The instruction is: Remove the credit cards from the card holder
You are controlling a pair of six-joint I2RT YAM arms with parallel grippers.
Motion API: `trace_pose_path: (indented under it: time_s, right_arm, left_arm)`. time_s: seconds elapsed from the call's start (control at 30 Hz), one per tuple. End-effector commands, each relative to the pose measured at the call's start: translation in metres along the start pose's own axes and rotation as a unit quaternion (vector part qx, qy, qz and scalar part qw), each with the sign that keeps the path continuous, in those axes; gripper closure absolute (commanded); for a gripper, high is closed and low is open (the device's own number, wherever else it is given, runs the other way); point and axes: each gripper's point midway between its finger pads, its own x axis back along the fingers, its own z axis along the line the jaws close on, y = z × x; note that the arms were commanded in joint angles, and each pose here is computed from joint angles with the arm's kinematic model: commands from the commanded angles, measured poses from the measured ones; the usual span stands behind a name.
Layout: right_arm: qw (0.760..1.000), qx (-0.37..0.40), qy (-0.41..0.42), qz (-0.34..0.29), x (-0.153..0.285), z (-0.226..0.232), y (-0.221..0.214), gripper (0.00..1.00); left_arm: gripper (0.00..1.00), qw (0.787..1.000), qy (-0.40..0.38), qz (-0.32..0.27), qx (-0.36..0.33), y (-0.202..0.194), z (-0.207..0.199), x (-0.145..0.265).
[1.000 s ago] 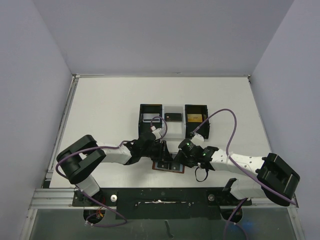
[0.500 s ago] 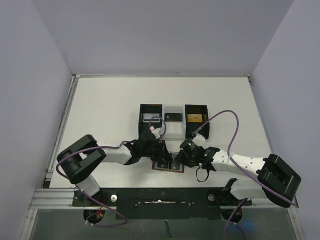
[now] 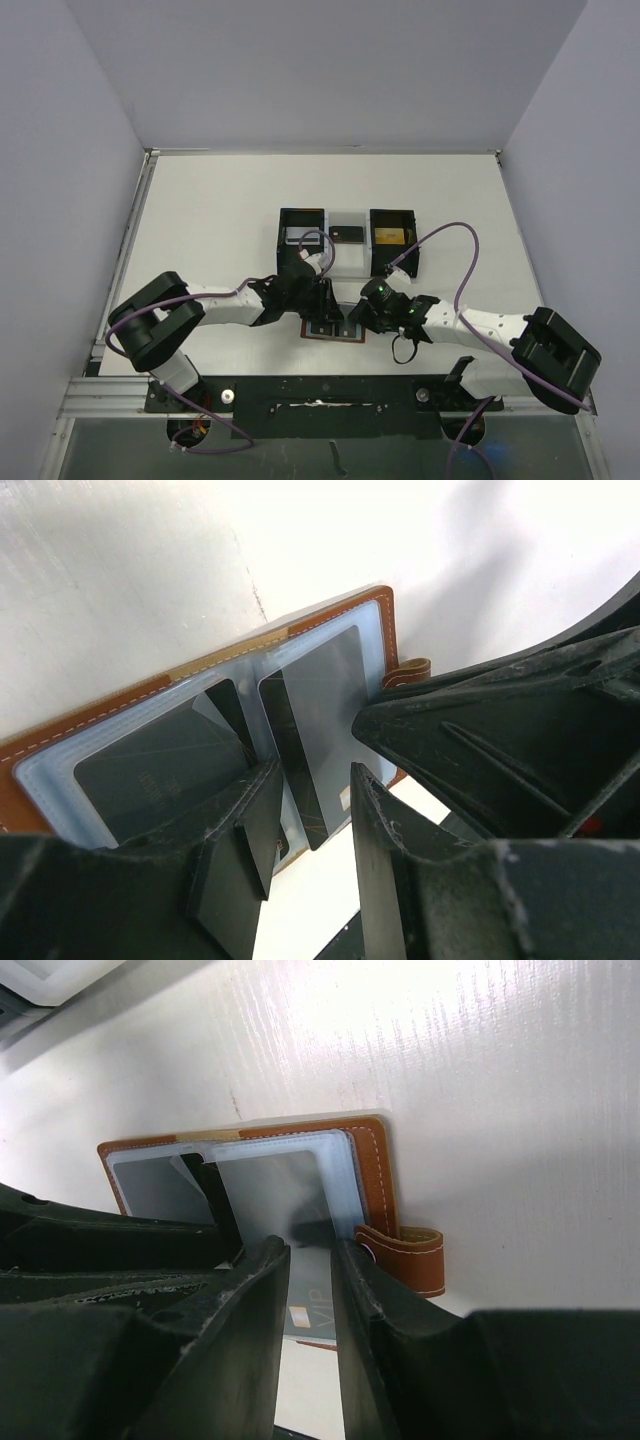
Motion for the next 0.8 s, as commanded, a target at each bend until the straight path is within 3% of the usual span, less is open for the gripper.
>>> trace_pose_path:
  time_s: [0.0,0.3,0.63,0.77]
  right_arm:
    - [0.998,0.018,-0.064,0.023,-0.007,-0.040,-0.014,0.75]
    - [0.998,0.028,-0.043,0.033,-0.010,-0.032,-0.017,0.78]
    - [0.998,0.029,-0.033,0.036,-0.010,-0.031,-0.017,0.78]
    - [0.998,0.030,-0.035,0.038,-0.010,-0.031,-0.017,0.78]
  left_arm:
    - [0.67,0.999,0.042,0.009,-0.008,-0.006,0.018,0.001]
    - [0.81,0.998,-0.051,0.000,0.042,-0.011,-0.004,-0.004]
    - [0.99,0.994,-0.097,-0.028,0.046,0.009,-0.022,0.008]
    - [1.00,0.993,-0.101,-0.033,0.048,0.011,-0.021,0.013]
